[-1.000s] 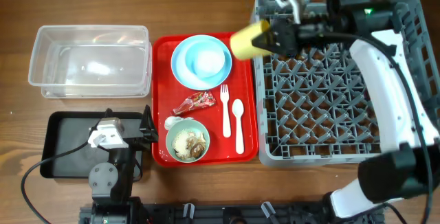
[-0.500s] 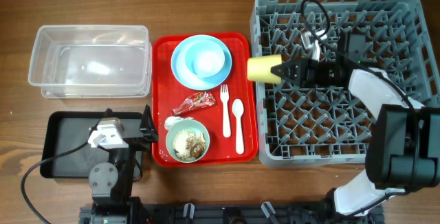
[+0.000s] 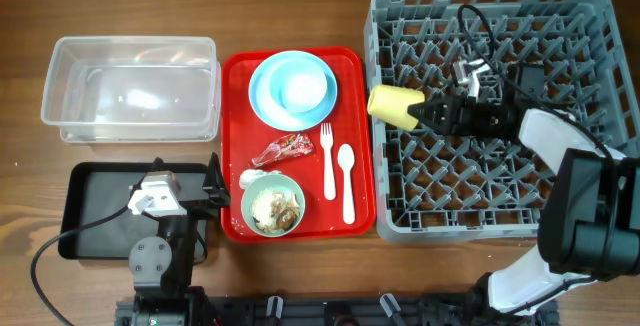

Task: Sort waste into correct bins and load items into the dishwasher rack
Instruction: 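Carry the yellow cup into the rack and release it, then move the right gripper to the small blue bowl and grasp it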

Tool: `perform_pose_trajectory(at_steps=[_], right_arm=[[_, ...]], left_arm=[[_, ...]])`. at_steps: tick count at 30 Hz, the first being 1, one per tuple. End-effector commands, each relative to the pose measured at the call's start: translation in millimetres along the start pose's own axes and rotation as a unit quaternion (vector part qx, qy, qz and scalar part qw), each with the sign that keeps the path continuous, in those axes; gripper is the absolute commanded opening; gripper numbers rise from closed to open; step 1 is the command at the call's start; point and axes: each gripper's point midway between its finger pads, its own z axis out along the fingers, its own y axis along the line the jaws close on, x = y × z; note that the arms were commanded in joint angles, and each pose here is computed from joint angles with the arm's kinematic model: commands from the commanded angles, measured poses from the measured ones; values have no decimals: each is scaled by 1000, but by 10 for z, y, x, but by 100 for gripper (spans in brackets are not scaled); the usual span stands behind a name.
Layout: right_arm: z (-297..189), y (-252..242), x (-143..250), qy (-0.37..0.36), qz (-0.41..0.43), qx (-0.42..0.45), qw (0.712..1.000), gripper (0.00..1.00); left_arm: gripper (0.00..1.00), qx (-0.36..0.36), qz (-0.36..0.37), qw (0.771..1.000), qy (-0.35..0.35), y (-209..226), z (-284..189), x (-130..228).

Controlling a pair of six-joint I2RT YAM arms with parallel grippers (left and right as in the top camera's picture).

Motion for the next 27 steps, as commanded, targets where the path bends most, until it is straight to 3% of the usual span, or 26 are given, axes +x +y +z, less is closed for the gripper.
perform_pose_trajectory(at_steps=[1,12,18,24,27], right_arm=[[-53,-163,69,-3,30,30,999,7],[-585,-356,123,-36,73,175,981,28],[-994,-186,-42,-54,39,329,942,29],[-859,475,-422,-47,-132,439,888,31],[-374,776,-504,-9,-223,468,855,40]], left_arm=[[100,5,9,1000,2,-19,-4,11],[100,5,10,1000,2,-19,-4,11],[100,5,10,1000,2,-19,-4,11],[100,5,10,1000,2,-19,-4,11],[100,5,10,1000,2,-19,-4,11]])
